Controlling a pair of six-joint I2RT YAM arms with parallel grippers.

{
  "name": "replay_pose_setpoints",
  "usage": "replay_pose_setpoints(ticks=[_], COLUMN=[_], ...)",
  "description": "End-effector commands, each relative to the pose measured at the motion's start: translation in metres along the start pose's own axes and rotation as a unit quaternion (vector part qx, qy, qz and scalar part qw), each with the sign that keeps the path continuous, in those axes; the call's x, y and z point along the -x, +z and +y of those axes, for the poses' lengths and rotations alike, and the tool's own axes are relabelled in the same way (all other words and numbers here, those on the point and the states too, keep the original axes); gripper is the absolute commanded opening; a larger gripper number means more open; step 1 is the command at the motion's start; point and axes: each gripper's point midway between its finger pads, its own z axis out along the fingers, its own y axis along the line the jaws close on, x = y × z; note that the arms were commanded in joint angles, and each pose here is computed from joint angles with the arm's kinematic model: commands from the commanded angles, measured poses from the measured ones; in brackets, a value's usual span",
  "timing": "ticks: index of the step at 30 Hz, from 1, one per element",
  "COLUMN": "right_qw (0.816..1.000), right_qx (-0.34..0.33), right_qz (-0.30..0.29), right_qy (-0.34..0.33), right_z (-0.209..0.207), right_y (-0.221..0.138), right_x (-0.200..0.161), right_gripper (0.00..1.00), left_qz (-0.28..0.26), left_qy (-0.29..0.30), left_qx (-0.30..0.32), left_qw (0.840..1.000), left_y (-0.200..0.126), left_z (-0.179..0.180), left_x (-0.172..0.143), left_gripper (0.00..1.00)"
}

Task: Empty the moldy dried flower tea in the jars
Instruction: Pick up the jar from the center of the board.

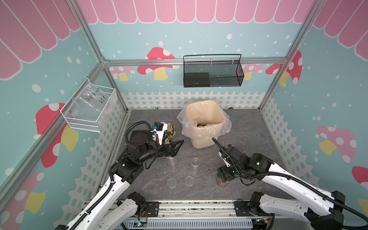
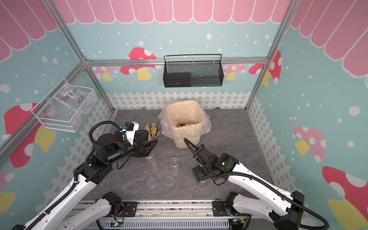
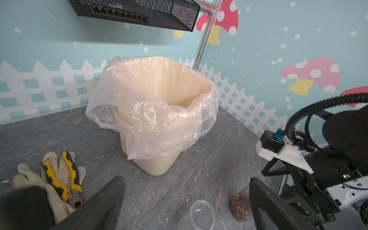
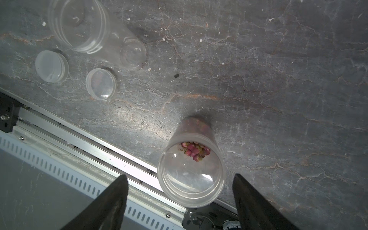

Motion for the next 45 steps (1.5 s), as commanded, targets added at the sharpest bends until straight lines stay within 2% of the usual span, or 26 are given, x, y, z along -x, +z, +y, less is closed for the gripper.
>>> replay_pose_setpoints(ticks=[1, 6, 10, 18, 24, 27, 36, 42, 45], right_qw=[0.999, 0.998, 0.998, 0.998, 0.999, 1.000, 0.988, 0.975, 0.967], right_qx=[-0.024, -0.037, -0.023, -0.018, -0.019, -0.015, 0.015, 0.018, 0.043], right_qz=[0.040, 0.048, 0.052, 0.053, 0.042, 0.010, -0.144, -0.198, -0.215], right_qy=[0.006, 0.011, -0.001, -0.008, -0.011, -0.014, -0.051, -0.100, -0.131], right_z=[-0.009, -0.014, -0.009, -0.008, -0.009, -0.007, 0.014, 0.027, 0.045], right_y=[0.012, 0.020, 0.032, 0.043, 0.040, 0.026, -0.064, -0.108, -0.117], right_x=[-0.017, -0.021, -0.020, -0.017, -0.011, 0.004, 0.089, 0.132, 0.153], right_gripper=[0.87, 0.93, 0.91, 0.73, 0.55, 0.48, 0.37, 0.35, 0.34], left_qz=[-0.003, -0.004, -0.004, -0.003, -0.002, -0.002, -0.036, -0.061, -0.058], left_qy=[0.014, 0.014, 0.013, 0.016, 0.015, 0.016, 0.031, 0.095, 0.142], left_qx=[-0.008, -0.008, -0.008, -0.005, -0.004, -0.002, -0.026, -0.065, -0.093], left_qw=[1.000, 1.000, 1.000, 1.000, 1.000, 1.000, 0.999, 0.991, 0.984], left_y=[-0.001, -0.001, -0.001, -0.002, -0.002, -0.001, -0.001, 0.001, 0.007], left_z=[-0.003, -0.003, -0.003, -0.003, -0.002, -0.001, -0.012, -0.038, -0.054], left_x=[0.000, 0.000, 0.000, -0.001, -0.002, -0.001, 0.011, 0.012, 0.005], left_gripper=[1.00, 1.00, 1.00, 1.00, 1.00, 1.00, 1.00, 0.99, 0.99])
